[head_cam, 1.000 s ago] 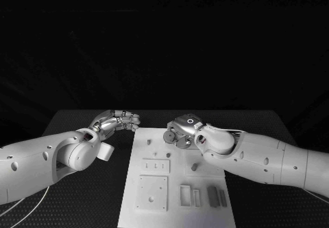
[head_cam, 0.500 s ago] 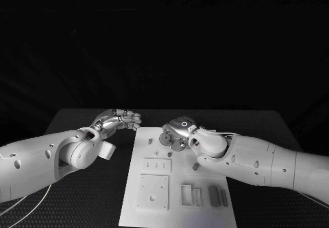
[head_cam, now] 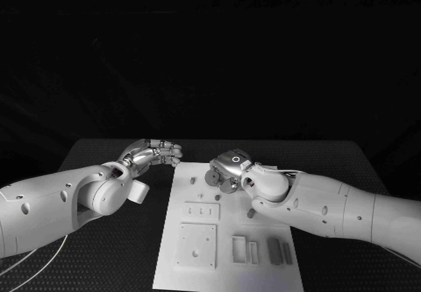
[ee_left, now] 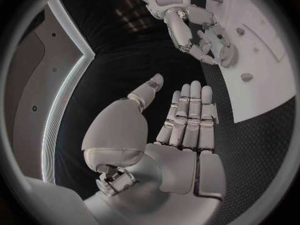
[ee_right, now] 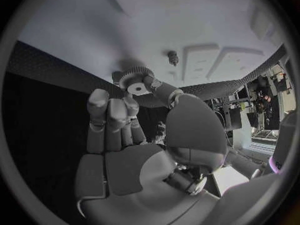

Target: Assemble the parts on the task board

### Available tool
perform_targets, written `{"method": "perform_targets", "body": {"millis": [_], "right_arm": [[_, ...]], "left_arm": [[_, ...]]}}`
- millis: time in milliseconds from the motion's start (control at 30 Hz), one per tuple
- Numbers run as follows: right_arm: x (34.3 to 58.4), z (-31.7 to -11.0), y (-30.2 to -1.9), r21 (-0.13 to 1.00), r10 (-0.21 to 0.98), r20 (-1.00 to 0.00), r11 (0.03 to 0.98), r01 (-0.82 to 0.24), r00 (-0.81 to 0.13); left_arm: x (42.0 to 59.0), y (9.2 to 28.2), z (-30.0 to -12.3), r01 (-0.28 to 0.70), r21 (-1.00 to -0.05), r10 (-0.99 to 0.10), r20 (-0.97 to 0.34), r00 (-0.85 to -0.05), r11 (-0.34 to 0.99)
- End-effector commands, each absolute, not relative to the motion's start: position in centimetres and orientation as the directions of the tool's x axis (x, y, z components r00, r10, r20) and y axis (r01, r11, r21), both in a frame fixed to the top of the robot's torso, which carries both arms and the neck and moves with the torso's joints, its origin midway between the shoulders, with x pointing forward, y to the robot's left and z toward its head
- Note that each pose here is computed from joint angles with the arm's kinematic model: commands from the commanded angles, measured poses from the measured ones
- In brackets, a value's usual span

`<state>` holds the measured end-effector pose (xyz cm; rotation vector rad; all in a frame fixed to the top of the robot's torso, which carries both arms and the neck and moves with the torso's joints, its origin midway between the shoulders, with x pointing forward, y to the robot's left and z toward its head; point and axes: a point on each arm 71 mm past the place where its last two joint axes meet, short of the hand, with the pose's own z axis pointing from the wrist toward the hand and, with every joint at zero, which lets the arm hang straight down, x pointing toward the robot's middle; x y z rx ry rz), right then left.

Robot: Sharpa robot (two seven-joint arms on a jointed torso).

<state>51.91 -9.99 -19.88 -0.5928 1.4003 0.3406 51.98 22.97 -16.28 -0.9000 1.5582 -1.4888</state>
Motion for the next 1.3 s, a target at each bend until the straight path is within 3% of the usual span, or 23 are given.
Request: {"method": "perform_targets", "body": {"millis": [33, 633, 1167, 1300], "right_arm": [[51.8, -20.0, -9.7, -0.204, -0.134, -0.978, 0.800, -0.564, 0.162], [52.1, -20.6, -9.6, -0.195, -0.139, -0.980, 0.803, -0.563, 0.141], [52.4, -21.2, -10.3, -0.155, -0.150, -0.987, 0.819, -0.553, 0.055], [52.4, -20.9, -10.8, -0.130, -0.104, -0.992, 0.824, -0.551, 0.078]], "left_arm": [[52.0, 22.7, -16.1, 0.030, -0.998, -0.890, -0.059, -0.452, 0.051], [52.0, 22.7, -16.1, 0.029, -0.998, -0.890, -0.059, -0.452, 0.051], [52.0, 22.7, -16.1, 0.030, -0.998, -0.891, -0.060, -0.449, 0.052], [52.0, 22.7, -16.1, 0.030, -0.998, -0.891, -0.060, -0.449, 0.052]]}}
